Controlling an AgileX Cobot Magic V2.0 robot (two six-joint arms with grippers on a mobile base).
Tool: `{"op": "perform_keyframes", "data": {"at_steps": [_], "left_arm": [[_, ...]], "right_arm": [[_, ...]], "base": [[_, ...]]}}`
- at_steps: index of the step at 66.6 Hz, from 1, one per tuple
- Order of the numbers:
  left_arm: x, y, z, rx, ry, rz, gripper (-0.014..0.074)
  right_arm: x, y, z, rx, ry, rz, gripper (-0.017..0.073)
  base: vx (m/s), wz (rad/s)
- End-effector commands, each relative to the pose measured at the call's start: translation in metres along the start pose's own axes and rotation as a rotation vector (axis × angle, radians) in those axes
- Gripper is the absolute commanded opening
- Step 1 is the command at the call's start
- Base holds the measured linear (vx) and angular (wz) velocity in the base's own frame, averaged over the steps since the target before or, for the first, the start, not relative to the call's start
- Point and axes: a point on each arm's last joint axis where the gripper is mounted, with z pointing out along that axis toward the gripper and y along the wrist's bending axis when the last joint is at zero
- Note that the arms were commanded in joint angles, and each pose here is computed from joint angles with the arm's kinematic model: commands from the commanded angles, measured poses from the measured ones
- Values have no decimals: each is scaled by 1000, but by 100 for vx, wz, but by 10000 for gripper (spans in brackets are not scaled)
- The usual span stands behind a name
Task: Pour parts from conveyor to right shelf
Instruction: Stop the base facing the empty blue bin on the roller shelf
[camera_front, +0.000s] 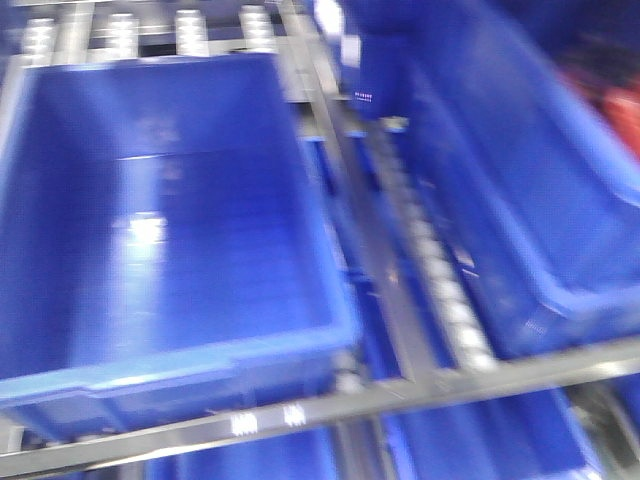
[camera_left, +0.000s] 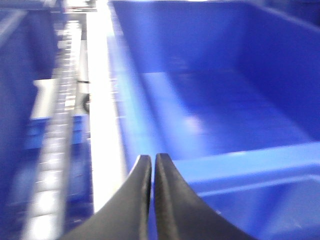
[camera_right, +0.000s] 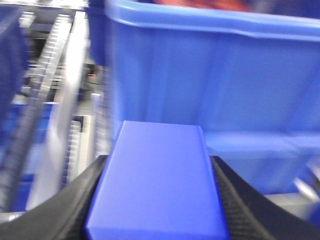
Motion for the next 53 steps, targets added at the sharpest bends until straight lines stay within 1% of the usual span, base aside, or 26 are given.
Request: {"op": "perform_keyframes", "data": {"at_steps": [1, 27, 40, 53], "left_arm": [[-14, -1, -3, 14, -109, -16, -6], [-14, -1, -3, 14, -109, -16, -6], [-14, -1, -3, 14, -109, -16, -6], [-14, -1, -3, 14, -109, -16, -6]], "right_arm": [[-14, -3, 0, 26, -76, -3, -5], [-14, -3, 0, 26, -76, -3, -5], [-14, -3, 0, 26, -76, -3, -5], [-14, -3, 0, 26, -76, -3, -5]], "base": [[14, 55], [12, 45], [8, 26], [7, 10]]}}
